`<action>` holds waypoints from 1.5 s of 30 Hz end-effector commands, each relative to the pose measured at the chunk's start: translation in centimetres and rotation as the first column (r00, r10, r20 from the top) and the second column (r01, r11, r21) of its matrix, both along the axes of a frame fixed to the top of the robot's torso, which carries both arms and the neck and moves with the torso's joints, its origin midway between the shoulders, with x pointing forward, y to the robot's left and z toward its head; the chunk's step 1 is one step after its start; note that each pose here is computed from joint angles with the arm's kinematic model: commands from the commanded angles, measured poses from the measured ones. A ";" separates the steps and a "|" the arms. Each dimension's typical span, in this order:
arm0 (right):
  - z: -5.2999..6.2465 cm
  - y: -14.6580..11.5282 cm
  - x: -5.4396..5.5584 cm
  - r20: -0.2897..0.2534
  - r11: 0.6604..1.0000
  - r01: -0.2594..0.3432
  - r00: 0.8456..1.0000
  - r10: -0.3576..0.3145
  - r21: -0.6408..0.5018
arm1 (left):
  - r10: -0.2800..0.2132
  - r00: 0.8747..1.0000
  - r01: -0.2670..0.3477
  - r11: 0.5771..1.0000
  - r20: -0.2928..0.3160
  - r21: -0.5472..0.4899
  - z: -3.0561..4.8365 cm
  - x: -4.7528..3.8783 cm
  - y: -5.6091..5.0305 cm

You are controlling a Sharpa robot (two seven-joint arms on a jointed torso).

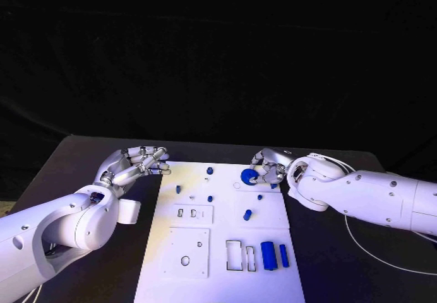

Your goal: Assemble the parts on the task board

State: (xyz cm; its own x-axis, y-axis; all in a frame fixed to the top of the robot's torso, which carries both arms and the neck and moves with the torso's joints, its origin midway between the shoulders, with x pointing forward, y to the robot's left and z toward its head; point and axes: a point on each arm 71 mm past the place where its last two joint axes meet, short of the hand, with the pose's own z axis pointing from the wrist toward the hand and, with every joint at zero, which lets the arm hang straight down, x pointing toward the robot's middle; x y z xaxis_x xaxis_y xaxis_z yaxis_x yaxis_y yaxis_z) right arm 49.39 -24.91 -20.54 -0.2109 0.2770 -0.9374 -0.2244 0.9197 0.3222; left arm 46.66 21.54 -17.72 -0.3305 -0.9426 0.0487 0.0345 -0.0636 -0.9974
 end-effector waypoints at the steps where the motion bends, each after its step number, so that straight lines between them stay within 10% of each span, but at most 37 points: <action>1: -0.1 0.3 -0.3 0.063 0.997 -0.028 0.998 0.033 -0.076 | -0.020 1.000 0.020 1.000 0.002 -0.013 0.09 -0.04 -0.3; 45: -0.7 0.9 -0.3 0.009 0.994 -0.049 0.999 0.050 -0.094 | -0.033 0.999 0.033 0.999 -0.014 -0.011 -0.04 -0.04 -0.3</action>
